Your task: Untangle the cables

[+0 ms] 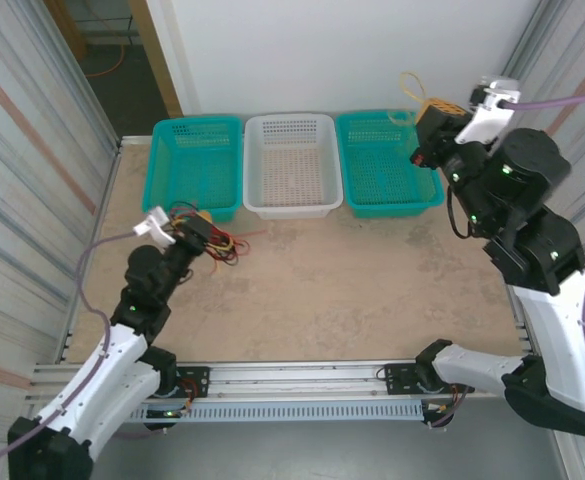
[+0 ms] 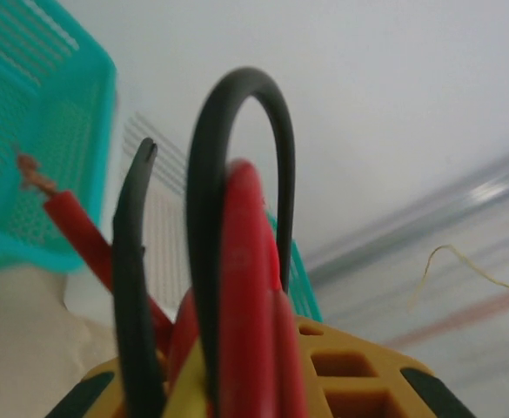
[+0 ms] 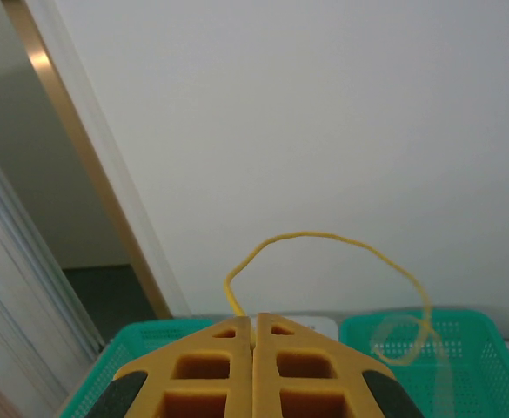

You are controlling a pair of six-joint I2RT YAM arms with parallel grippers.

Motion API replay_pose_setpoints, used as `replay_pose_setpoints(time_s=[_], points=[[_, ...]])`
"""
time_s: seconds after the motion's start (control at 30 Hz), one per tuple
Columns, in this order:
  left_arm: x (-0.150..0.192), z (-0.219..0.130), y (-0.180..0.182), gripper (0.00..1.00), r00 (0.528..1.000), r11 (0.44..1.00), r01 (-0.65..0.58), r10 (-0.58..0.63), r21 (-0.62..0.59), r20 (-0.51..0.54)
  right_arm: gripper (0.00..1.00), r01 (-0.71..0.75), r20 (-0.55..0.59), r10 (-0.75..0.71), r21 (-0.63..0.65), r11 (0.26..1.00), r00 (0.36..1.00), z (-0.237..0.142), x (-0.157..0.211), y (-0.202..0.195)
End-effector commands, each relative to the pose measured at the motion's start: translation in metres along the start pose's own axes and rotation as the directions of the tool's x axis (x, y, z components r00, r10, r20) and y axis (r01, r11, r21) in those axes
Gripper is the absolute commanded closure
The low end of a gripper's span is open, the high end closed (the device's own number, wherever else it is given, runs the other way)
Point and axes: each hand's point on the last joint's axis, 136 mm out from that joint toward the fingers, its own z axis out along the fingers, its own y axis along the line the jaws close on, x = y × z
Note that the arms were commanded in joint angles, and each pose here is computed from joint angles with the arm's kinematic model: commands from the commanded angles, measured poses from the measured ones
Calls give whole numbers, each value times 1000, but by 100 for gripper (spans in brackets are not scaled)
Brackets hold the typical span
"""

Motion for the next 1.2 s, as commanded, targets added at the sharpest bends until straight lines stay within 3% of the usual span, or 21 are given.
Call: replay_pose_setpoints(time_s=[0.0, 0.1, 0.2, 0.23, 0.33, 0.43, 0.67, 0.83, 0.93, 1.03, 1.17], points=[[24, 2, 3, 100, 999, 999, 34, -34, -7, 25, 100, -34, -37, 33, -33, 999, 999, 3, 10, 5], [56, 11, 8, 100, 999, 998, 39, -40, -47, -15, 100, -42, -55, 40, -40, 998, 998, 5, 17, 6], [87, 27, 5, 100, 992, 997, 34, -42, -69, -117, 100, -46, -75, 41, -55, 997, 996, 6, 23, 8], [98, 33, 1, 96, 985, 997, 18, -31, -75, -170, 100, -47, -79, 42, -58, 997, 996, 6, 25, 8], [128, 38, 1, 40, 949, 980, -96, 38, -172, -312, 100, -52, -95, 46, -68, 996, 994, 8, 29, 10], [144, 35, 3, 2, 907, 952, -204, 97, -227, -409, 100, -55, -114, 45, -89, 995, 993, 11, 34, 14], [143, 11, 22, 1, 835, 874, -350, 128, -337, -534, 100, -52, -162, 30, -132, 990, 986, 17, 51, 22], [104, -13, 11, 4, 786, 797, -501, 256, -336, -563, 100, -61, -207, 13, -228, 972, 978, 17, 60, 40], [68, -13, -37, 15, 806, 863, -465, 319, -200, -499, 100, -83, -227, 11, -313, 946, 974, 16, 67, 55], [30, -7, -112, 20, 871, 954, -294, 289, 50, -397, 100, -117, -246, 25, -368, 922, 969, 18, 73, 67], [-8, -1, -190, 13, 898, 946, -203, 283, 253, -337, 100, -168, -291, 44, -417, 893, 956, 24, 87, 82]])
